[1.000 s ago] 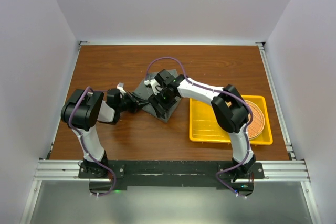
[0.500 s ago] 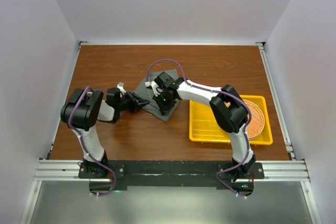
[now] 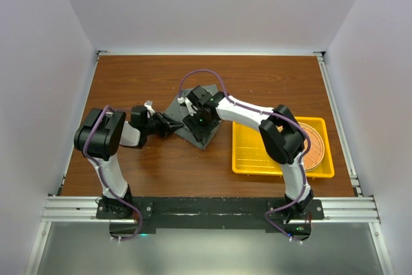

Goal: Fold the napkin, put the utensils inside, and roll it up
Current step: Roll the napkin with the utensil

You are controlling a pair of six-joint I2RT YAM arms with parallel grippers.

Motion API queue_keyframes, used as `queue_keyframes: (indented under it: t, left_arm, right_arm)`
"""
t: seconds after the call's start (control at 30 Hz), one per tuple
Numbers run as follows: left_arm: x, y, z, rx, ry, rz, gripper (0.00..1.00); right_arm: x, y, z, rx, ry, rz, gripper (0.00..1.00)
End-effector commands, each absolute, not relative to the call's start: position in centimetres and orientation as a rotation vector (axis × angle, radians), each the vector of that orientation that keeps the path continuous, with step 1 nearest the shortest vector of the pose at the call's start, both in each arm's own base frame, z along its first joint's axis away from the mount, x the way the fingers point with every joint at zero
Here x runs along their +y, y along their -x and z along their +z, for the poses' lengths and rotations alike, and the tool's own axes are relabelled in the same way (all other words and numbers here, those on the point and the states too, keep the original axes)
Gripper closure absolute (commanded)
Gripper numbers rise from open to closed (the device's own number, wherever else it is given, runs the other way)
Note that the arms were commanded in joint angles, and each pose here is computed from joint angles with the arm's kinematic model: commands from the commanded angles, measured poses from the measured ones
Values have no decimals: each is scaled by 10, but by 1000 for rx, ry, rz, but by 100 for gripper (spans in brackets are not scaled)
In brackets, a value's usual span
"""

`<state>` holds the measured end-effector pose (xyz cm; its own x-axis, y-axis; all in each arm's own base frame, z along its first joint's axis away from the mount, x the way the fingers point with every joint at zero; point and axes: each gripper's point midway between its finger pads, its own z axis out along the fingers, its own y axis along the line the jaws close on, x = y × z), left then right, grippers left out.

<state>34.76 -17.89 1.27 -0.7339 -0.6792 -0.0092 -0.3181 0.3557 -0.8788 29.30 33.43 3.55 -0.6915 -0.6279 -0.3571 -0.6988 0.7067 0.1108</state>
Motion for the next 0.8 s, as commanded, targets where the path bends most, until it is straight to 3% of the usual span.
queue_keyframes:
  t: [0.0, 0.1, 0.2, 0.27, 0.4, 0.5, 0.77]
  left_arm:
    - [-150, -305, -63, 2486, 1083, -998, 100]
    - [-150, -305, -64, 2492, 1085, -997, 100]
    - [-150, -305, -64, 2493, 1085, -1002, 100]
    - [-150, -306, -64, 2492, 1091, -999, 100]
    - [-150, -306, -64, 2491, 1096, -1003, 100]
    - [-150, -306, -64, 2491, 1094, -1003, 100]
    - [-149, -306, -63, 2488, 1101, -1005, 100]
  right_arm:
    - [359, -298, 95, 2439, 1087, 345, 35]
    - [369, -299, 93, 2412, 1128, 335, 34]
    - [386, -295, 95, 2388, 1163, 393, 43]
    - [395, -292, 91, 2364, 1222, 415, 55]
    - [404, -293, 82, 2366, 1244, 445, 69]
    - [409, -293, 74, 2372, 1266, 458, 73]
    - [402, -296, 51, 2392, 1311, 390, 73]
